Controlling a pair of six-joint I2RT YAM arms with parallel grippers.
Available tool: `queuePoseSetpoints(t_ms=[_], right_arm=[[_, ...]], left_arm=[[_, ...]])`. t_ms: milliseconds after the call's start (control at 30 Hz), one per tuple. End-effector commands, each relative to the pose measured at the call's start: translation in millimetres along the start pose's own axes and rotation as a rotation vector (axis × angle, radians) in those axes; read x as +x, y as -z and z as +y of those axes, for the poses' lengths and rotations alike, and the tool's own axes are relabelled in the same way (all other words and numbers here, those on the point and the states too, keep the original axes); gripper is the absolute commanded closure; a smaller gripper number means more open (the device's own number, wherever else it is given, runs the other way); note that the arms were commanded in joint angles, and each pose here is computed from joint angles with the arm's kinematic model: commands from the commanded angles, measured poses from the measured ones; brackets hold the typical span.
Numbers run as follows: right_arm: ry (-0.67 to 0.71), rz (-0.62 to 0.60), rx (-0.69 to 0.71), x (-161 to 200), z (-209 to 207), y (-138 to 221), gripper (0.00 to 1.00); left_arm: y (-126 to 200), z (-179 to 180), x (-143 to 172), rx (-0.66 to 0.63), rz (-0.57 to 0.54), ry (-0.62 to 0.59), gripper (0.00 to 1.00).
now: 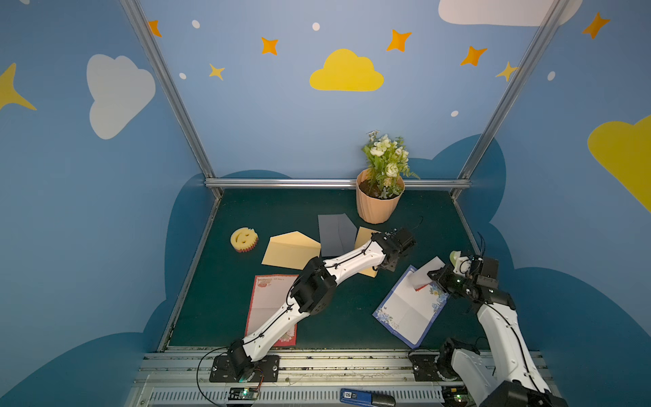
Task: Fold the letter paper in half and place it into the envelope
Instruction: Pick up the envelope from the center of the board.
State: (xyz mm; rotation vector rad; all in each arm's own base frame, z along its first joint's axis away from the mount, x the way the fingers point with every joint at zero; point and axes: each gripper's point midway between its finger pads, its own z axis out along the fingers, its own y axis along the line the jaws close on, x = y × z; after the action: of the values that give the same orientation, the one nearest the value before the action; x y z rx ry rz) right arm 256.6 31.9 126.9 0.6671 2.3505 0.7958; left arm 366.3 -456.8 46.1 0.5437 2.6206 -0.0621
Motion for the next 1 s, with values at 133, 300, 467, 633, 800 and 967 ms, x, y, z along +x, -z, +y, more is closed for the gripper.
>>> queuePoseSetpoints(t_ms=[133,300,467,633,800,967], right_arm=[[0.008,-0.009,-0.04,-8,9,-2,1.0],[0.028,-0.015,-0.067,-16,17,-2,1.0],[0.045,-0.018,-0.089,-23,26,-2,1.0],[0.071,0.0,-0.102,-25,34,-7,1.0],[0.136,0.025,-0.109,-24,52,-17,1.0],[0.189,0.058,-0.127,-17,70,-31,1.0]], left_arm=[[62,11,-21,0.043,-0.074,0.044,0.96],[115,23,-30,0.12,-0.193,0.107,0.96],[157,51,-27,0.102,-0.28,0.16,0.96],[178,94,-13,-0.045,-0.305,0.196,0.96],[196,143,13,-0.25,-0.277,0.226,0.96],[225,182,42,-0.424,-0.238,0.246,0.96]])
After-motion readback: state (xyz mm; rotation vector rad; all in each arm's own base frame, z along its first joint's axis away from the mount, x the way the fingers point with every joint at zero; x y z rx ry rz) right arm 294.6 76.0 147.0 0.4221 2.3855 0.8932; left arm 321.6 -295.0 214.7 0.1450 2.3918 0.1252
